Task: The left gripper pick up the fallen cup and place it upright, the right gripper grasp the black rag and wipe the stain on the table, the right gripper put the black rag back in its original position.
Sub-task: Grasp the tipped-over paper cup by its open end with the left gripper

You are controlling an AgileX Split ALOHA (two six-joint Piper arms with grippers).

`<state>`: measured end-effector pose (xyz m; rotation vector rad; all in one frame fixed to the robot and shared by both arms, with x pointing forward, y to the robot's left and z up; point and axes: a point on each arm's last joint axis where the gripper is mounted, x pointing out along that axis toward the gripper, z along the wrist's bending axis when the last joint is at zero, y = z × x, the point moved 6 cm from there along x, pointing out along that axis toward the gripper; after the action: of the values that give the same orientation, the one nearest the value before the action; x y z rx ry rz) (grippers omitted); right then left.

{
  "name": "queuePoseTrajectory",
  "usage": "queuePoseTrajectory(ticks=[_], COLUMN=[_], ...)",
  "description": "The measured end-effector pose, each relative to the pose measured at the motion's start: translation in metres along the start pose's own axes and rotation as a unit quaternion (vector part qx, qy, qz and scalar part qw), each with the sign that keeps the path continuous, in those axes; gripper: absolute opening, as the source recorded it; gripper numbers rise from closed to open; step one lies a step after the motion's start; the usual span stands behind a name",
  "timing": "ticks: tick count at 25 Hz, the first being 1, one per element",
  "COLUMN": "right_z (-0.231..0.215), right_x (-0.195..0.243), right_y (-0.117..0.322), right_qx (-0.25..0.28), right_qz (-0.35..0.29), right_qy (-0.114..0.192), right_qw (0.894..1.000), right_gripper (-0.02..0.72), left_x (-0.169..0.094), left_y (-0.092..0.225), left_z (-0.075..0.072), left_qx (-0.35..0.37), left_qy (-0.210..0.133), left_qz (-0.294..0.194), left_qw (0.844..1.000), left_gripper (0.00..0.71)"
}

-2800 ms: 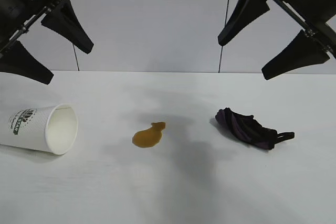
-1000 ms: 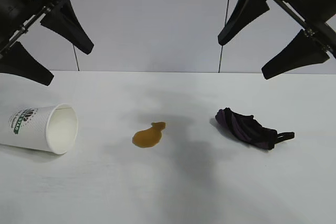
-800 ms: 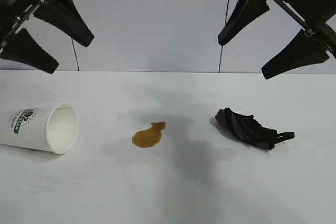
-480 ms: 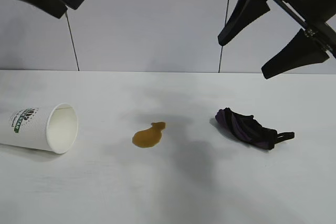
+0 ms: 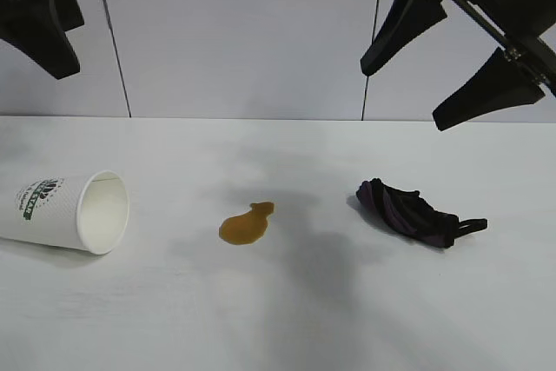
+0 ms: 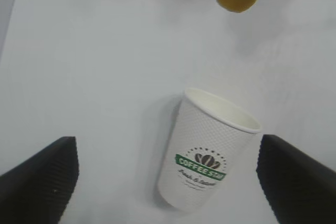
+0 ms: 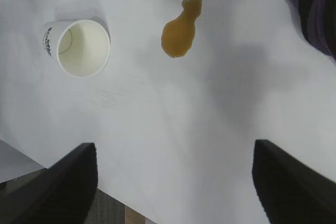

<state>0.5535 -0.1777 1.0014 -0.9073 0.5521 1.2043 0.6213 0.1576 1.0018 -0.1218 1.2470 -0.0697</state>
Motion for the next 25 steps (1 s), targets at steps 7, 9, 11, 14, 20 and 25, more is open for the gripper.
queuePoseTrajectory(ticks=[7,9,11,14,20,25], right_z=[0.000,0.000,0.000,0.000,-0.001,-0.001], right_x=[0.000,0.000,0.000,0.000,0.000,0.000], right_y=[0.000,0.000,0.000,0.000,-0.003,-0.005], right_qx=[0.000,-0.001,-0.003,-0.010,-0.014,-0.014], right_qz=[0.000,0.000,0.000,-0.001,-0.009,-0.017], right_qy=[0.000,0.000,0.000,0.000,0.002,0.004], right_qw=[1.000,1.000,1.000,1.000,1.000,1.000], right_gripper=[0.557,0.557,0.557,0.557,0.557,0.557], left_x=[0.044,0.052,0.056,0.056,0.055,0.056], left_y=[0.003,0.004,0.006,0.011,0.013,0.013], left_z=[-0.007,-0.010,-0.013,-0.019,-0.022,-0.023], left_qx=[0.034,0.045,0.058,0.084,0.113,0.117], left_qy=[0.048,0.062,0.071,0.091,0.105,0.106], left_qz=[0.034,0.040,0.044,0.056,0.060,0.060], left_qw=[0.998,0.996,0.995,0.991,0.986,0.986], left_gripper=[0.663,0.663,0.663,0.663,0.663,0.663])
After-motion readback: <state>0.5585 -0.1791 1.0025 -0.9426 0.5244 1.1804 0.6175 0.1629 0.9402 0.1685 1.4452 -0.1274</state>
